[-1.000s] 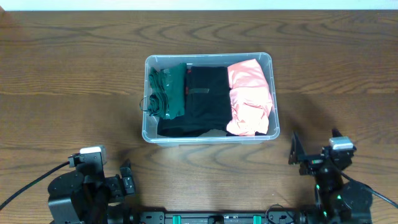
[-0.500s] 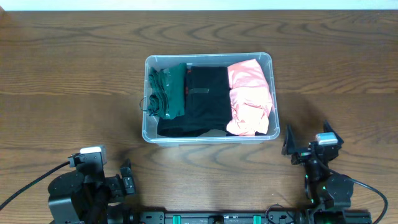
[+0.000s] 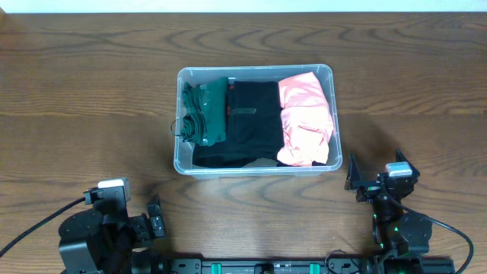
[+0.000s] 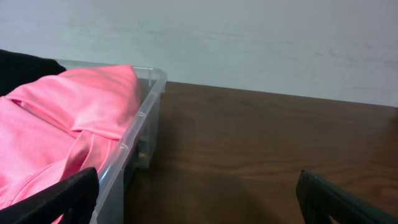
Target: Pack container
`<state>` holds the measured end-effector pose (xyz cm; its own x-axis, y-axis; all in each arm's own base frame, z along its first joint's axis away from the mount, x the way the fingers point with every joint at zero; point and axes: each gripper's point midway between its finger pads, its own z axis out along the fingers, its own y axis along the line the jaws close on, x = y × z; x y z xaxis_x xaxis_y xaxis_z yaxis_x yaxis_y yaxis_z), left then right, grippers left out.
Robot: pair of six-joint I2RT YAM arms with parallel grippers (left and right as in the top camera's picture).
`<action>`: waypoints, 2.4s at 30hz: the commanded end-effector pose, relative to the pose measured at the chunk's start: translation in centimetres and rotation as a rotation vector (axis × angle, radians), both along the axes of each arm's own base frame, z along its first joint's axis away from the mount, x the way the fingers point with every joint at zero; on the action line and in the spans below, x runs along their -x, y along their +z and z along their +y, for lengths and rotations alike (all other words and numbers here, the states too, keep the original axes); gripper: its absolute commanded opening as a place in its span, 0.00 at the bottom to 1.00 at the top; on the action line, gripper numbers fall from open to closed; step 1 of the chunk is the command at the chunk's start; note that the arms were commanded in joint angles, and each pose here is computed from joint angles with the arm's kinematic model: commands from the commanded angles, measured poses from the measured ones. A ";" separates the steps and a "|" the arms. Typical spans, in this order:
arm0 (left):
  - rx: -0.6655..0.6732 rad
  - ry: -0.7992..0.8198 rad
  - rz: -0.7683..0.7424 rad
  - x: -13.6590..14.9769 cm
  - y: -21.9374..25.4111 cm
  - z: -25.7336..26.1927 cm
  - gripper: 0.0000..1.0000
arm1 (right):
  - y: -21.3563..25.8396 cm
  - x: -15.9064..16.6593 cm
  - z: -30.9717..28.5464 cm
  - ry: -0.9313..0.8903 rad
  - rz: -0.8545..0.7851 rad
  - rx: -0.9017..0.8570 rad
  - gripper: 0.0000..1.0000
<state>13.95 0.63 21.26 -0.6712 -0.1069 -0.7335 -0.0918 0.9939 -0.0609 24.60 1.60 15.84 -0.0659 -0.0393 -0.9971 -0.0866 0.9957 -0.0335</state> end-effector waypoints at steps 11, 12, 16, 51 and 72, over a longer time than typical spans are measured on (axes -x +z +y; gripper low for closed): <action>0.009 0.003 -0.009 0.1 -0.3 -0.1 0.98 | -0.1 0.0 -0.1 -0.007 0.002 0.016 0.99; 0.009 -0.002 -0.011 0.1 -0.4 -0.2 0.98 | -0.1 0.0 -0.1 -0.007 0.002 0.016 0.99; -0.010 -0.025 -0.046 0.0 -1.7 -0.3 0.98 | -0.1 0.0 -0.1 -0.007 0.002 0.016 0.99; -0.050 -0.133 -0.599 -10.4 -7.4 -2.0 0.98 | -0.1 0.0 -0.1 -0.007 0.002 0.016 0.99; -0.050 -0.133 -0.599 -10.4 -7.4 -2.0 0.98 | -0.1 0.0 -0.1 -0.007 0.002 0.016 0.99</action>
<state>24.48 -1.37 15.47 -0.0968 -0.0135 -0.9952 0.0737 0.9971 -0.0207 24.61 1.54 15.83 -0.0662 -0.0423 -0.9969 -0.0830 0.9959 -0.0368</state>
